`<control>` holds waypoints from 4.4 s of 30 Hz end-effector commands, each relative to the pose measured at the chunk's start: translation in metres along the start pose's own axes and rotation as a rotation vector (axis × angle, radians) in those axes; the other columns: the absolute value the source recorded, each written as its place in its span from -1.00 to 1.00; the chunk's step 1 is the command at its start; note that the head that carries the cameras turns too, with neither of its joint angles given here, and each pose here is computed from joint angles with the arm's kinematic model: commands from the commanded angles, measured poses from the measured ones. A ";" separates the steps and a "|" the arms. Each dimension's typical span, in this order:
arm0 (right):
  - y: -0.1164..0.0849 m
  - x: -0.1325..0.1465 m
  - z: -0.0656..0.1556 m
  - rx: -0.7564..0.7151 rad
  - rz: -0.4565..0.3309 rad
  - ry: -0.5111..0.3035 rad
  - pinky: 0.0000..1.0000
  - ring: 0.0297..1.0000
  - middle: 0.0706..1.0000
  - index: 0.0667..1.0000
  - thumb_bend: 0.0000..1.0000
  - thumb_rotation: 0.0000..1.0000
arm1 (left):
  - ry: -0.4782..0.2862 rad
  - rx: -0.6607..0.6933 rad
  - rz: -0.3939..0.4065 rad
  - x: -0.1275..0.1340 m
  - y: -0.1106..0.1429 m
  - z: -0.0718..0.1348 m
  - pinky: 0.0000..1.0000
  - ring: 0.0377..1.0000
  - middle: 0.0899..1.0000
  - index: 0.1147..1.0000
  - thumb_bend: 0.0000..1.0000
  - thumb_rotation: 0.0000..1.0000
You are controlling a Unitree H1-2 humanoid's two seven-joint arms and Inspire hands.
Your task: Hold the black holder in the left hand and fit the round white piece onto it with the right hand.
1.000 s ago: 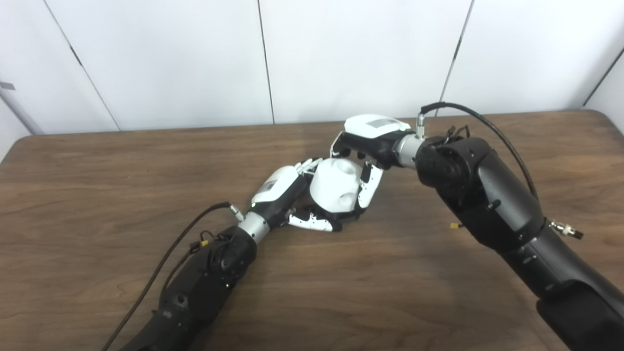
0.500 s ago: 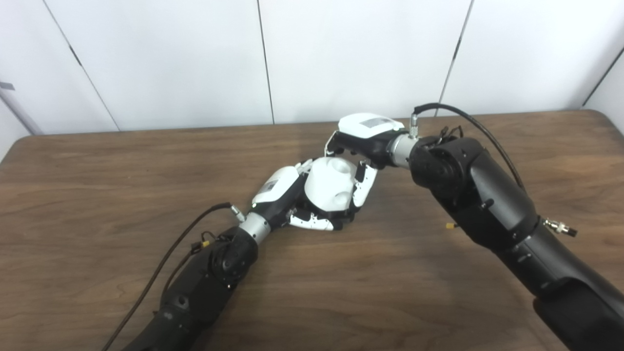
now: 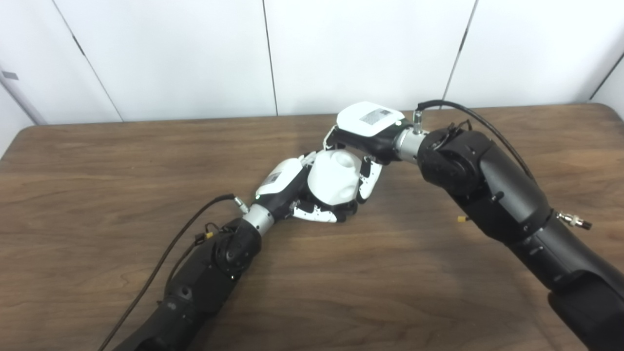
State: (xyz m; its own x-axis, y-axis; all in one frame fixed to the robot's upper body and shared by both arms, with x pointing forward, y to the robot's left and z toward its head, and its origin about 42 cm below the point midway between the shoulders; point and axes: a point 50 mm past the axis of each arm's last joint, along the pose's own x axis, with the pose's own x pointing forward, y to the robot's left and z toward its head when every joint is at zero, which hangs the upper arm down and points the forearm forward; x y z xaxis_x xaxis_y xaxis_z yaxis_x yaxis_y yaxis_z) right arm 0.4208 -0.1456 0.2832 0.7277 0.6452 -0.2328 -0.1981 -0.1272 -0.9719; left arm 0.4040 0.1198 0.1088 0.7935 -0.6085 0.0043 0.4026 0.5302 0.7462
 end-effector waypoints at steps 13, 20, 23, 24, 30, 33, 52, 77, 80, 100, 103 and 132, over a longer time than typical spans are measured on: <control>-0.007 0.000 0.013 -0.066 -0.007 -0.102 0.23 0.43 0.39 -0.11 0.04 -0.72 | 0.015 -0.059 -0.242 -0.008 -0.063 0.002 1.00 1.00 0.96 -0.17 0.05 -0.88; -0.018 -0.001 0.015 -0.085 -0.041 -0.119 0.15 0.41 0.38 -0.11 0.04 -0.72 | 0.016 -0.063 -0.247 -0.007 -0.065 0.001 0.95 1.00 0.95 -0.17 0.05 -0.88; -0.025 0.000 0.016 -0.103 -0.051 -0.120 0.15 0.42 0.38 -0.11 0.04 -0.72 | 0.015 -0.061 -0.252 -0.006 -0.065 0.000 0.91 1.00 0.95 -0.17 0.05 -0.88; -0.028 0.000 0.016 -0.114 -0.052 -0.121 0.14 0.41 0.38 -0.11 0.04 -0.72 | 0.015 -0.060 -0.254 -0.006 -0.066 0.000 0.89 1.00 0.95 -0.17 0.05 -0.88; -0.038 0.000 0.018 -0.136 -0.046 -0.138 0.16 0.39 0.38 -0.11 0.04 -0.72 | 0.015 -0.057 -0.263 -0.004 -0.066 0.002 0.80 1.00 0.95 -0.17 0.05 -0.88; -0.040 0.001 0.020 -0.138 -0.040 -0.154 0.17 0.41 0.37 -0.11 0.04 -0.72 | 0.014 -0.061 -0.266 -0.002 -0.067 0.002 0.74 1.00 0.95 -0.17 0.05 -0.88; -0.041 0.004 0.026 -0.190 0.019 -0.124 0.13 0.39 0.44 0.45 0.68 -0.60 | 0.008 -0.065 -0.272 -0.005 -0.067 0.003 0.79 1.00 0.95 -0.17 0.05 -0.88; -0.037 0.002 0.022 -0.187 0.011 -0.033 0.16 0.47 0.71 0.94 0.78 -0.63 | 0.013 -0.068 -0.276 -0.010 -0.067 -0.001 0.89 1.00 0.95 -0.17 0.05 -0.88; -0.039 0.002 0.022 -0.178 0.000 -0.028 0.17 0.48 0.73 0.97 0.78 -0.62 | 0.016 -0.069 -0.278 -0.010 -0.067 -0.002 0.94 1.00 0.95 -0.17 0.05 -0.88; -0.072 -0.005 0.017 -0.190 -0.024 0.104 0.23 0.67 1.00 1.00 1.00 -0.47 | 0.018 -0.065 -0.280 -0.011 -0.066 -0.004 0.95 1.00 0.93 -0.17 0.05 -0.88; -0.071 -0.005 0.016 -0.189 -0.022 0.107 0.23 0.66 1.00 1.00 1.00 -0.46 | 0.018 -0.057 -0.280 -0.011 -0.067 -0.005 0.94 1.00 0.94 -0.17 0.05 -0.88; -0.117 -0.113 -0.058 0.175 -0.112 0.166 0.24 0.49 0.58 0.61 0.79 -0.96 | 0.038 -0.081 -0.283 -0.012 -0.064 -0.014 1.00 1.00 0.94 -0.17 0.05 -0.88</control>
State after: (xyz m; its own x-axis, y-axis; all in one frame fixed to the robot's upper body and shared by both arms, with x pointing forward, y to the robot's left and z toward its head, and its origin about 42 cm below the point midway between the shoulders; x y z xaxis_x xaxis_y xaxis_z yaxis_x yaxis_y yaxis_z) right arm 0.4032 -0.2410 0.4086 0.8035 0.4715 -0.3634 -0.3880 -0.0481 -0.9204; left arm 0.4129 0.1154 0.1080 0.7396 -0.6730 0.0037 0.4554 0.5044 0.7336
